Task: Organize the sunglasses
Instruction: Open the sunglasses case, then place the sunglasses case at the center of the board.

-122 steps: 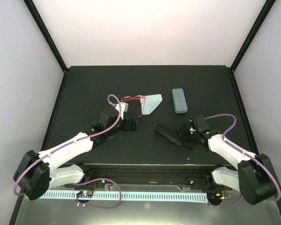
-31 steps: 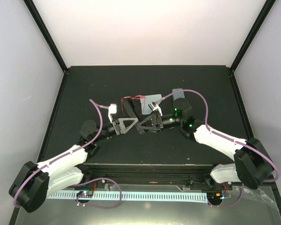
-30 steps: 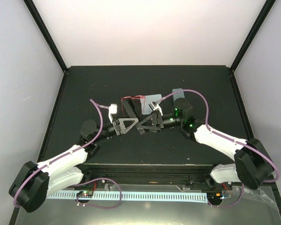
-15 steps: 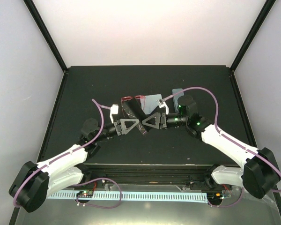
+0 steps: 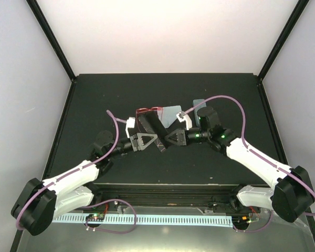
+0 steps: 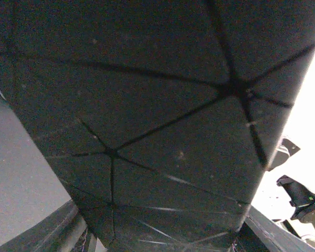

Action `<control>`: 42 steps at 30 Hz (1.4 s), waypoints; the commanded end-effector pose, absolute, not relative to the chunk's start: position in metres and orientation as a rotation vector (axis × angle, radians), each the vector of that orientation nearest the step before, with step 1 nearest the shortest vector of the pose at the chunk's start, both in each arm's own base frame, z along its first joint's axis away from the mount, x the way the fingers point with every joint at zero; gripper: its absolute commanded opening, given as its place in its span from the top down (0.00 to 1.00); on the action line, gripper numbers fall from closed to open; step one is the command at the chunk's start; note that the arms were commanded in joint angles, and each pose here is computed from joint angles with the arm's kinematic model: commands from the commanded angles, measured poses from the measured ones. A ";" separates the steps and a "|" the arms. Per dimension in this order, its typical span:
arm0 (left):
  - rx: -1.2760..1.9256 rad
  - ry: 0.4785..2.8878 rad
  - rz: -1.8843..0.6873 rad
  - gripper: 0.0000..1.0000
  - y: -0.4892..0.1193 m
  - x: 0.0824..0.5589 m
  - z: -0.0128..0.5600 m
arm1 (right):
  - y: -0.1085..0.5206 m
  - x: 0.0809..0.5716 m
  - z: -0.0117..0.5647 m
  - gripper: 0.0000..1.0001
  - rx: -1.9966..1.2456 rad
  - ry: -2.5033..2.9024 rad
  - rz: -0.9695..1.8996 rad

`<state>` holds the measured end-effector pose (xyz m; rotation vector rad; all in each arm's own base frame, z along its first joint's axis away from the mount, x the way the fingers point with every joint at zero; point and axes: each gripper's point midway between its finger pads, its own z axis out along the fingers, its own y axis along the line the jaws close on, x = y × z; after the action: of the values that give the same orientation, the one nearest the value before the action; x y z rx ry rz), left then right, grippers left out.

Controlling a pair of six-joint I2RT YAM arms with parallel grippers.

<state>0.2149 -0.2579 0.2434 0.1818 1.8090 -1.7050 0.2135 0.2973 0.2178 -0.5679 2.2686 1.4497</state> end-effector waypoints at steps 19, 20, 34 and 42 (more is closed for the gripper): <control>0.088 1.986 -1.362 0.17 -0.241 0.246 0.194 | 0.186 0.277 0.167 0.99 -0.359 2.501 0.321; 0.093 1.990 -1.351 0.17 -0.241 0.247 0.195 | 0.177 0.278 0.159 0.99 -0.341 2.531 0.241; 0.139 2.025 -1.323 0.17 -0.245 0.250 0.187 | 0.156 0.304 0.054 0.96 -0.307 2.715 -0.150; 0.151 2.030 -1.302 0.17 -0.245 0.251 0.184 | 0.149 0.310 0.056 0.58 -0.267 2.682 -0.202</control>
<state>0.2433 -0.2430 0.1709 0.1229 2.0626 -1.3213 0.2992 0.1551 0.0448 -0.3277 2.7460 -0.1694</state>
